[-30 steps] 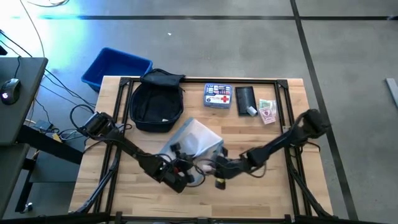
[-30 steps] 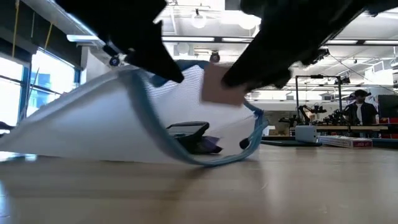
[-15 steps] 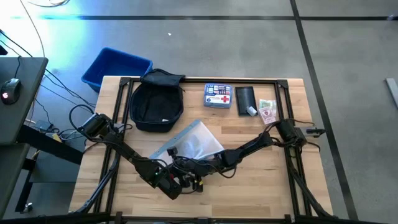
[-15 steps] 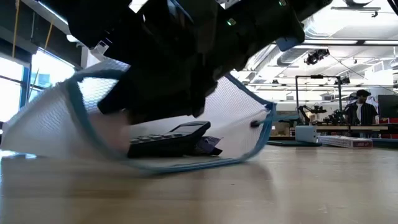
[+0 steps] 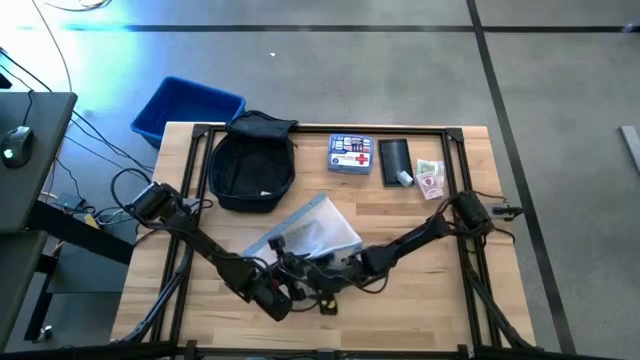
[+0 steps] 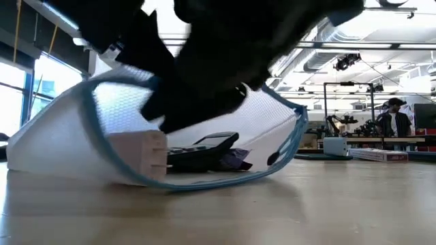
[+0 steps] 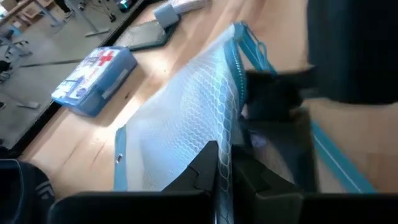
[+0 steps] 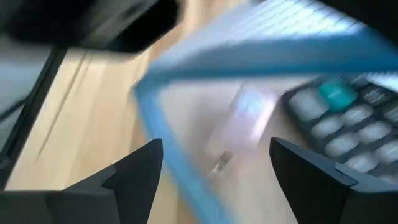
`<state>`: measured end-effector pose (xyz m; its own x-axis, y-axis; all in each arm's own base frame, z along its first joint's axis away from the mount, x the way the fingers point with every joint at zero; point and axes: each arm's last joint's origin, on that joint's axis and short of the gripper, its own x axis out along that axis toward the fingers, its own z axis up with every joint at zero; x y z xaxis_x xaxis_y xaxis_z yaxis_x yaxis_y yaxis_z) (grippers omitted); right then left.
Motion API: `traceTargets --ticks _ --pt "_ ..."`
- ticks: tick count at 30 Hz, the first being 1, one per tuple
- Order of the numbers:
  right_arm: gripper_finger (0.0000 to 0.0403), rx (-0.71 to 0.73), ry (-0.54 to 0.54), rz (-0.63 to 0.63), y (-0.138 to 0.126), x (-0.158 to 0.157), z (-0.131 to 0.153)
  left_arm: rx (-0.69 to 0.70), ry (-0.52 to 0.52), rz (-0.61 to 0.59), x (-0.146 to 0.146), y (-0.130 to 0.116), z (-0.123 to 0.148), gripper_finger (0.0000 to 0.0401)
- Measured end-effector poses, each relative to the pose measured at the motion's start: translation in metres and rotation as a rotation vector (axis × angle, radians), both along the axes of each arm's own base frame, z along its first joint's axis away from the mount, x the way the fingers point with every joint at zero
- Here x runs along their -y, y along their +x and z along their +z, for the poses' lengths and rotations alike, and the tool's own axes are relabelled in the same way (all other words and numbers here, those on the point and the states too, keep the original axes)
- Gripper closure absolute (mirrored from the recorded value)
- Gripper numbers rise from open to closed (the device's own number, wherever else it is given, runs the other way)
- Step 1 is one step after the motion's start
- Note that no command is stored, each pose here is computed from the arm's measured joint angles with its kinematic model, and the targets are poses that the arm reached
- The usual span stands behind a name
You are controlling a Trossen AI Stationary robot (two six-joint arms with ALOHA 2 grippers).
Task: Unpack backpack
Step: Put the pink charger adapter in the blue zipper bag
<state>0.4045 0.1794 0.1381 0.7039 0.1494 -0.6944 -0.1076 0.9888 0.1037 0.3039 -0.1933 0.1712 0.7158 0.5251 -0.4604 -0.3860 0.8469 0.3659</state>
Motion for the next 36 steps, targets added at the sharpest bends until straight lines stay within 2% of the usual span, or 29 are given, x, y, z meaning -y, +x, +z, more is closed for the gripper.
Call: traceTargets --ticks 5,12,17,24,27,32,36 --pt "0.0163 0.001 -0.05 0.077 -0.006 -0.01 0.001 -0.012 -0.009 -0.011 0.0 0.0 0.0 0.0401" --pt "0.0234 -0.009 -0.001 0.124 -0.003 -0.006 0.0 -0.023 0.007 -0.022 0.0 0.0 0.0 0.0401" --pt "0.0304 0.01 0.006 0.092 0.011 0.016 -0.009 -0.024 0.007 -0.021 0.0 0.0 0.0 0.0401" --pt "0.0392 0.133 0.028 0.005 0.037 0.052 -0.026 -0.053 0.022 -0.024 -0.001 -0.002 -0.002 0.0401" --pt "0.0397 0.158 0.026 -0.012 0.04 0.054 -0.027 -0.059 0.026 -0.017 -0.002 -0.003 -0.003 0.0401" --pt "0.0389 0.194 0.001 0.028 0.036 0.041 -0.019 -0.05 0.005 0.002 -0.002 -0.005 -0.002 0.0401" --pt "0.0389 0.137 -0.023 0.086 0.024 0.029 -0.005 -0.019 -0.013 0.004 0.0 -0.003 0.001 0.0401"
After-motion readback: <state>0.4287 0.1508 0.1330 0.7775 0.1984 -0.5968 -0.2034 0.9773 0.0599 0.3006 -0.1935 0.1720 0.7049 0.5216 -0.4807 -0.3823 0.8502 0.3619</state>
